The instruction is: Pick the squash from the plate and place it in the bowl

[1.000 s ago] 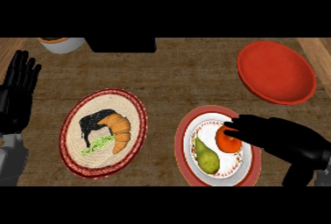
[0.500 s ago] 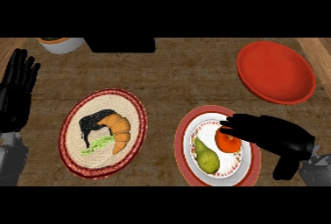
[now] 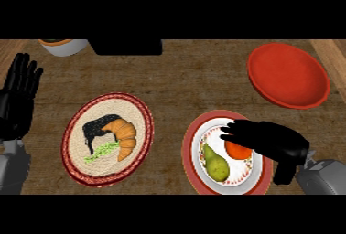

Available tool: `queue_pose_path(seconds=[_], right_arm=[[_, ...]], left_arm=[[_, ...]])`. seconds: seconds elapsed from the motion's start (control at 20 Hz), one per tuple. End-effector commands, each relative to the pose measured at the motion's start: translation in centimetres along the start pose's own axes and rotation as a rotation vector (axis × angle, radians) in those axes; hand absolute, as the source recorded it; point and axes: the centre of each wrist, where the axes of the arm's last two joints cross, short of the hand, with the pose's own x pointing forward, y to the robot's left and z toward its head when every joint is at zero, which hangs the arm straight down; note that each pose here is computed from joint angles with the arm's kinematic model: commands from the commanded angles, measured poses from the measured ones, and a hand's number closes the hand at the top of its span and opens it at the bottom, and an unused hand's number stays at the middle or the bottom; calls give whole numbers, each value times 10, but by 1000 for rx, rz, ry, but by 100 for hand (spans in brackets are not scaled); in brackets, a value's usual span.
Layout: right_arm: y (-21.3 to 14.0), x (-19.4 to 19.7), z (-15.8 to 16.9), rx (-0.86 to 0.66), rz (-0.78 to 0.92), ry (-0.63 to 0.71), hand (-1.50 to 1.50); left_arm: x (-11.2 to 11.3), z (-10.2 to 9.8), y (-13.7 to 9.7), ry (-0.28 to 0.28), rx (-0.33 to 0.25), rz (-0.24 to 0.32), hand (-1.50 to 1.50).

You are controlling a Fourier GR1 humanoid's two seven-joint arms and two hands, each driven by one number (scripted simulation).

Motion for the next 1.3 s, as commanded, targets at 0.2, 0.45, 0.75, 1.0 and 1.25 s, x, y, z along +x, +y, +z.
queue_pose_path(seconds=[0.2, 0.45, 0.75, 1.0, 1.25], right_arm=[[6, -25, -20, 28, -3, 7, -150], [33, -9, -30, 72, 10, 68, -150], [39, -29, -58, 60, 10, 100, -150], [36, -15, -51, -43, 25, -4, 150], [40, -27, -64, -80, 44, 1, 150]], left_arm=[[-2, -5, 2, -6, 16, 6, 0], [-2, 0, 14, 11, 3, -7, 0], [0, -1, 3, 2, -3, 1, 0], [-7, -6, 6, 4, 5, -1, 0], [-7, 18, -4, 12, 3, 1, 0]])
